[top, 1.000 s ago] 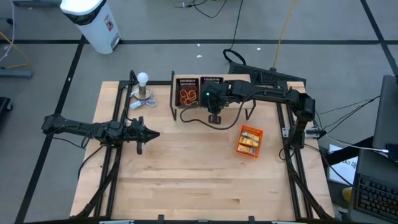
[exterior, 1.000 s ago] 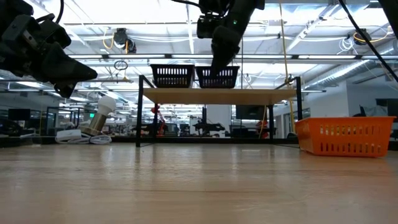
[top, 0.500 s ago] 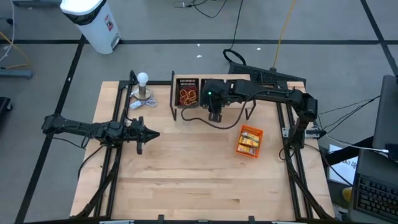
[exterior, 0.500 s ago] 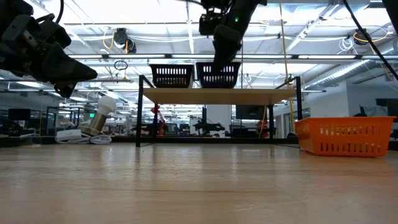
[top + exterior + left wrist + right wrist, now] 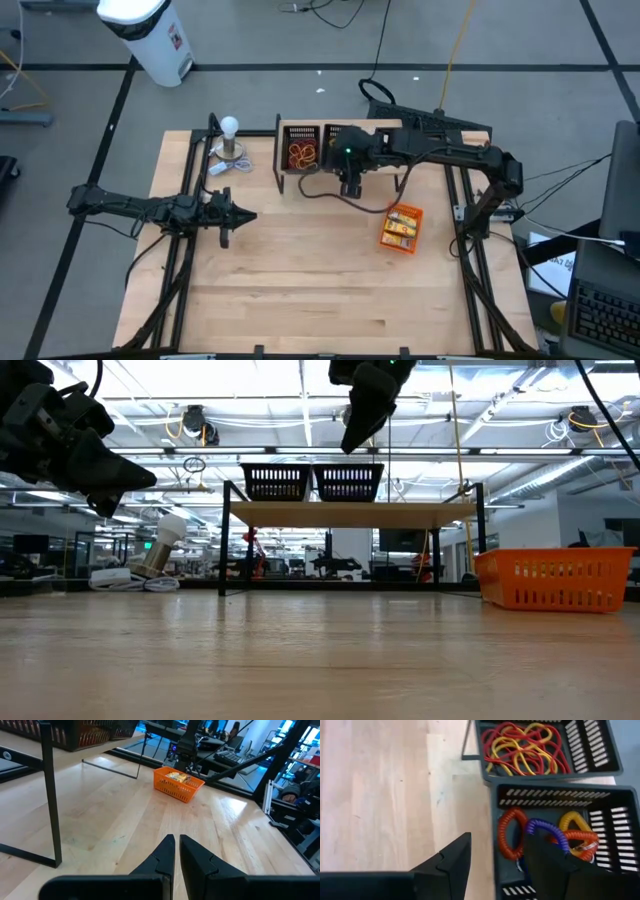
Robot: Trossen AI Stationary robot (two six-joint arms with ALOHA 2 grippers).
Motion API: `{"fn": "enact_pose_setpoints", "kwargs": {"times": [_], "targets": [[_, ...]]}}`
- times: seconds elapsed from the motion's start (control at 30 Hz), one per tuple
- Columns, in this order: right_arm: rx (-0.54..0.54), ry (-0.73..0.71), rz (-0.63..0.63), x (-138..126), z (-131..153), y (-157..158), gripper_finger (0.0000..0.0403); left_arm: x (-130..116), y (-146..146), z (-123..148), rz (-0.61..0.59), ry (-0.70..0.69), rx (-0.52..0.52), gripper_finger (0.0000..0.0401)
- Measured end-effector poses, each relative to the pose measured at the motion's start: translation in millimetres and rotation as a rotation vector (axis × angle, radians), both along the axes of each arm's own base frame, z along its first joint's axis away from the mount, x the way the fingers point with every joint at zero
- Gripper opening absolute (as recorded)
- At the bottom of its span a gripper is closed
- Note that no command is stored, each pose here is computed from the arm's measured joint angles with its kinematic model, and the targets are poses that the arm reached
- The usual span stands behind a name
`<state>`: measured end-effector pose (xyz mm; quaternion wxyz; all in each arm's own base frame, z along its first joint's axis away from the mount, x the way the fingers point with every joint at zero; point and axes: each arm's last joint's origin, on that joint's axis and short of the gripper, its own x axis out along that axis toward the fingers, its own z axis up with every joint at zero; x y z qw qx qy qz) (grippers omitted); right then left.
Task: Pick & Place Office Desk Supplies
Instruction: Put the orange basket filled with crayon boxes on the shelf
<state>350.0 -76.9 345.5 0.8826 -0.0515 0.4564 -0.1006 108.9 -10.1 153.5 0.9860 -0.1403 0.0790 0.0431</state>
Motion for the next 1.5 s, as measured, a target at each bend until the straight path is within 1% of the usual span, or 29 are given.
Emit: {"fn": "enact_pose_setpoints", "kwargs": {"times": [0.1,0.2,0.27,0.37,0.4,0.43,0.6,0.77,0.9,1.0,1.2,1.4,1.5], "targets": [[-0.027,0.002,0.035,2,1,13,0.0157,0,0,0,0.0,0.0,-0.005,0.0026],[-0.118,0.02,0.059,5,1,34,0.0132,0,0,0,-0.012,0.001,-0.007,0.0026],[-0.156,0.031,0.095,6,1,47,0.0102,0,-1,0,-0.017,0.002,-0.006,0.0026],[-0.16,0.088,0.156,3,-2,61,0.0036,0,0,0,-0.017,0.002,-0.002,0.0026],[-0.158,0.111,0.165,3,-6,63,0.0019,0,0,0,-0.017,0.002,-0.002,0.0026],[-0.154,0.13,0.163,3,-10,64,0.0011,0,-1,0,-0.017,0.002,-0.002,0.0026],[-0.114,0.222,0.086,-2,-37,49,0.0006,0,0,0,-0.015,0.002,0.001,0.0026],[-0.087,0.23,0.0,-4,-52,32,0.0003,0,0,0,-0.001,0.002,0.004,0.0026],[-0.09,0.213,-0.034,-4,-52,26,0.0001,0,0,0,0.0,0.002,0.009,0.0026],[-0.118,0.207,-0.08,-4,-51,22,0.0001,0,0,0,0.0,0.003,0.016,0.0026],[-0.096,0.191,-0.144,-6,-51,14,0.0001,0,0,0,-0.001,0.003,0.016,0.0026],[-0.09,0.184,-0.136,-5,-50,17,0.0001,0,0,0,-0.002,0.004,0.018,0.0026],[-0.05,0.165,-0.108,-9,-44,27,0.0001,0,0,0,-0.003,0.004,0.02,0.0026]]}}
